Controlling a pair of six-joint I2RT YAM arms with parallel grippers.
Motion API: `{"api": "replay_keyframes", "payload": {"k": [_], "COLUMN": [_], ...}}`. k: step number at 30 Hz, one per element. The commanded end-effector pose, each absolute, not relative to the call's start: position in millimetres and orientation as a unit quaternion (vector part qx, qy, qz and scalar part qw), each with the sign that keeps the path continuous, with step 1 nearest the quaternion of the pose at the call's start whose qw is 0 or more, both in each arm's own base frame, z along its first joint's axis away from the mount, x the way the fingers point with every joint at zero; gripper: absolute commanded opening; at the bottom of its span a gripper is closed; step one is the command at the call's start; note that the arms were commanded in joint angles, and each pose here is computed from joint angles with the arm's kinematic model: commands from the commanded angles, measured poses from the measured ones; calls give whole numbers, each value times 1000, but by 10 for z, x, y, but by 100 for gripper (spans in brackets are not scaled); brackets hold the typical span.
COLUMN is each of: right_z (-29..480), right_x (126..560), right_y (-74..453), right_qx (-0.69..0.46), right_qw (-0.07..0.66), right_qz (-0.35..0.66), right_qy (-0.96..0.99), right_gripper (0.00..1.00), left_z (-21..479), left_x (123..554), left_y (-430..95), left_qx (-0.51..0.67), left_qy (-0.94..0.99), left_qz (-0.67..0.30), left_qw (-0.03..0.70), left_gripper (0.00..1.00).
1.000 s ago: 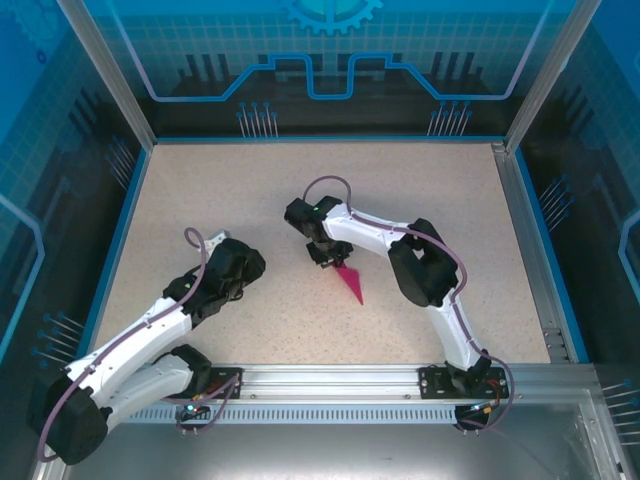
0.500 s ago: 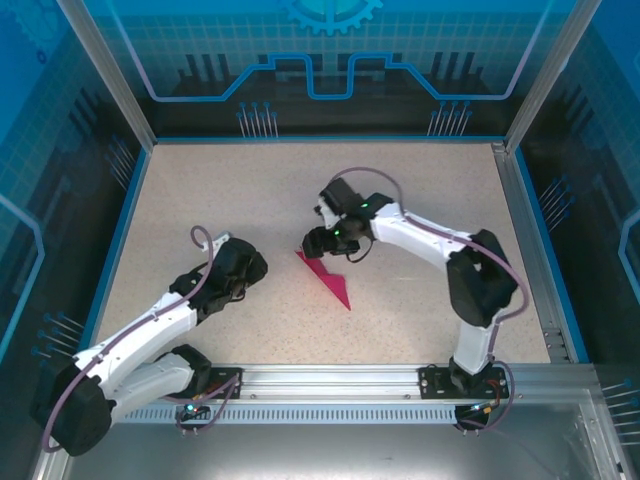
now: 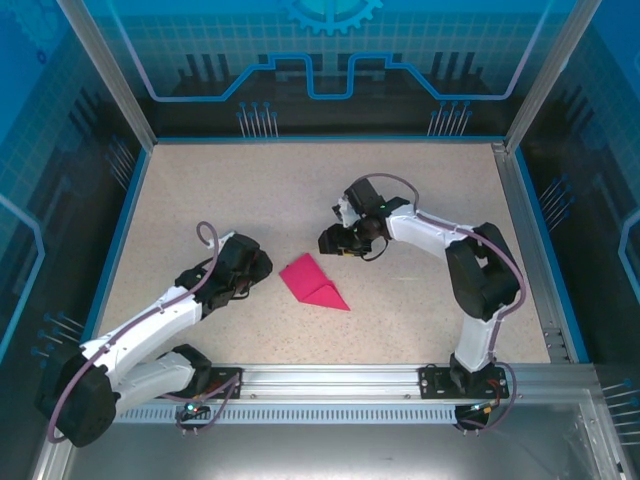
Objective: Fold a paper plane with a square sheet of paper (pick it up from the middle)
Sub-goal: Turn over the paper at the center of the table.
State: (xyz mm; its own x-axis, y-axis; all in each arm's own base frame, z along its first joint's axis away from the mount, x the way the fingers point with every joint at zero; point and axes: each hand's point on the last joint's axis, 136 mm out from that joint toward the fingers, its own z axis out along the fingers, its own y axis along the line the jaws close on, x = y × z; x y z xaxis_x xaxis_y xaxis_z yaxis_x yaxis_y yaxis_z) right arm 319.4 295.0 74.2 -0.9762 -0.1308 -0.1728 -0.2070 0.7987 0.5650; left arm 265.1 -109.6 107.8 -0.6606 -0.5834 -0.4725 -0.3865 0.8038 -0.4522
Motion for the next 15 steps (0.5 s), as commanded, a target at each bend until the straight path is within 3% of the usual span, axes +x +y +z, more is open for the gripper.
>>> {"api": "replay_keyframes", "payload": {"k": [1, 15], "right_z": [685, 317], "right_x": [3168, 3161], "right_y": [3118, 3454], "right_qx": [-112, -136], "right_qw": [43, -7], "right_qz": [324, 338], "right_qy": [939, 931], "right_gripper": [60, 50], "left_z": [1173, 1128], "left_x": [2714, 2690], "left_y": [-1142, -1136], "left_qx": [-265, -267], "left_qy": [896, 900], "left_qz": [-169, -163], "left_qw": [314, 304], "left_gripper": [48, 49]}}
